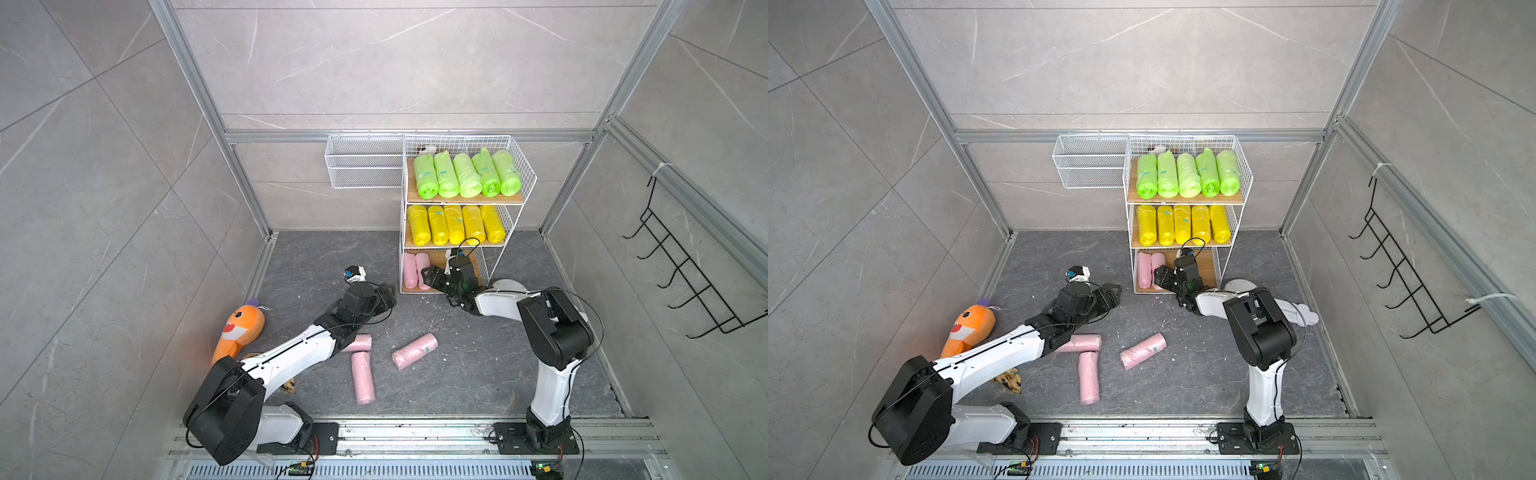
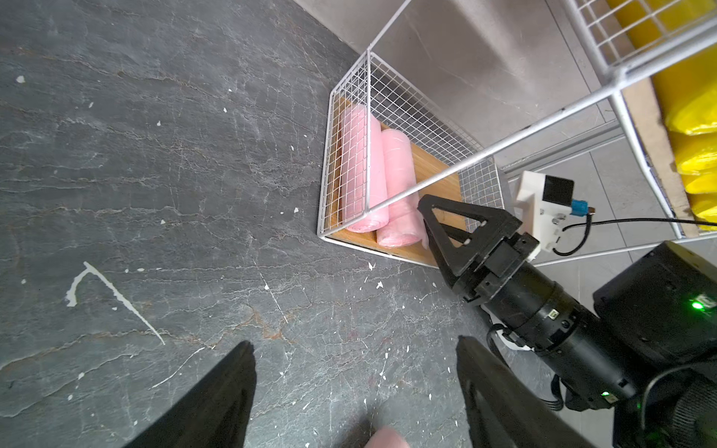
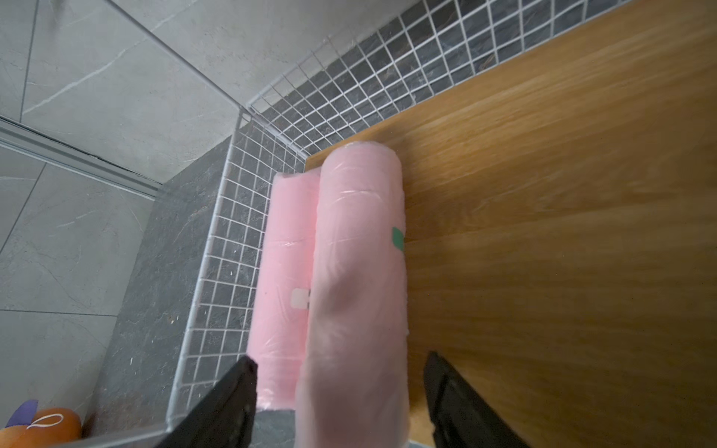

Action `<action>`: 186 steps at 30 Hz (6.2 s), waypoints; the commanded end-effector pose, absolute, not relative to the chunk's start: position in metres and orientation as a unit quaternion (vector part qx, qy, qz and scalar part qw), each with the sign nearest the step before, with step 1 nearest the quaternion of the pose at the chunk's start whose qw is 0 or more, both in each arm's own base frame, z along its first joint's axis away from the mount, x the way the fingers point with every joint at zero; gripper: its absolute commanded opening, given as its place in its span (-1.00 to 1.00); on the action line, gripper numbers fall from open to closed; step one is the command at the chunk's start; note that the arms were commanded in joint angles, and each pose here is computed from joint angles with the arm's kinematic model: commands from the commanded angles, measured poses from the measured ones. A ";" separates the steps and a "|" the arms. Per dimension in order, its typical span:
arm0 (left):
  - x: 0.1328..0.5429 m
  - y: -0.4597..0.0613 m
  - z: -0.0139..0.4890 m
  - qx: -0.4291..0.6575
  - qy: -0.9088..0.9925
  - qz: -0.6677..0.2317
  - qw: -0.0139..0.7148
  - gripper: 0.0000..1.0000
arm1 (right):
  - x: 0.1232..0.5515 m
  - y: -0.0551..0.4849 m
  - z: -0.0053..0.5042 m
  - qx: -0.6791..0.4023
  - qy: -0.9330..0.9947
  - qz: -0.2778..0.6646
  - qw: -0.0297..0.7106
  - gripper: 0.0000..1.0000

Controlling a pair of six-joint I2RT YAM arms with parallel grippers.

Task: Sort the rolls of trash bags by color and place them on the shelf
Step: Place the roll of trash bags on the shelf, then pick up the roll of trash bags from the center of the board, then place the roll of trash bags on the shelf.

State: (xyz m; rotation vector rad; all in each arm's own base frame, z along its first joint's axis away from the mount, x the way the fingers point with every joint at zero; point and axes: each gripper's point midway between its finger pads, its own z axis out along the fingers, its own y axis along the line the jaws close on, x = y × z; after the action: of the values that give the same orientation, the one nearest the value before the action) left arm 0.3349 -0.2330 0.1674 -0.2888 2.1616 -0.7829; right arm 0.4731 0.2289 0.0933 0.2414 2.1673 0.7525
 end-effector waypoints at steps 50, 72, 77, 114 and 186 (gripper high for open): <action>0.247 -0.367 0.044 0.334 0.918 -0.082 0.197 -0.04 | 0.341 0.118 0.109 0.084 0.900 0.234 0.359 0.67; 0.351 -0.286 0.250 -0.118 0.791 -0.420 0.430 -0.33 | 0.282 0.263 0.209 -0.101 0.764 0.550 0.321 0.78; 0.349 -0.287 0.258 -0.135 0.777 -0.447 0.422 -0.33 | 0.281 0.282 0.210 -0.106 0.744 0.585 0.306 0.80; 0.344 -0.253 0.236 -0.151 0.794 -0.374 0.455 0.53 | 0.289 0.283 0.177 -0.102 0.802 0.500 0.312 -0.32; 0.324 -0.224 0.197 -0.114 0.836 -0.299 0.445 0.61 | 0.488 0.185 0.099 0.071 0.876 0.244 0.411 0.24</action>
State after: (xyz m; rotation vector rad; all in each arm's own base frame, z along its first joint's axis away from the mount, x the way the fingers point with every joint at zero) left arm 0.3233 -0.2299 0.1908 -0.3021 2.0952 -0.7695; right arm 0.4858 0.1917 0.0664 0.1762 2.2872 0.6132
